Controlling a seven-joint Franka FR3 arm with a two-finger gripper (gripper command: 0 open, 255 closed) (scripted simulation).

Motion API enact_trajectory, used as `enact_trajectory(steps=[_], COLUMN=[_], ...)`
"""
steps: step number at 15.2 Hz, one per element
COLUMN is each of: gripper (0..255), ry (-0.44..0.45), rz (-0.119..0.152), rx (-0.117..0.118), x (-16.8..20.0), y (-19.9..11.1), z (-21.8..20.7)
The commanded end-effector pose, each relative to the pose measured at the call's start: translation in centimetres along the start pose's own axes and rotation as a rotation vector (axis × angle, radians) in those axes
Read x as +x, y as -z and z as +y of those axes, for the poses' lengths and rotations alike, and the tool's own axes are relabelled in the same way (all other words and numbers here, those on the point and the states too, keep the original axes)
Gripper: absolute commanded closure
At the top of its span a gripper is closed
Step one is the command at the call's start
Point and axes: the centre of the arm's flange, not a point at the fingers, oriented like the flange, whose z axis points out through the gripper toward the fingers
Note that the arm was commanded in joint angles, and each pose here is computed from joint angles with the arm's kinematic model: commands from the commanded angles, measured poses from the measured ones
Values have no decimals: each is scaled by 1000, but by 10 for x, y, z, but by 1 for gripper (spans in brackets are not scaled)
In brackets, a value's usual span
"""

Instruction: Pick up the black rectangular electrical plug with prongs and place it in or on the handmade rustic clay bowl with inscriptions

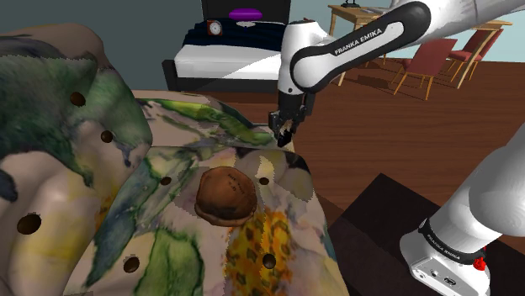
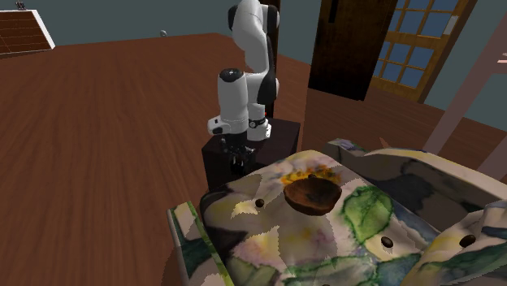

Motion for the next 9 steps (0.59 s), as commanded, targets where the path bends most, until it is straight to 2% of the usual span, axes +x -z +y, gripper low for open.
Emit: enact_trajectory(steps=[1,9], gripper=[255,255], ry=[0,0], rz=[0,0], rx=[0,0], x=[-1,-1], y=[12,54], z=[-1,-2])
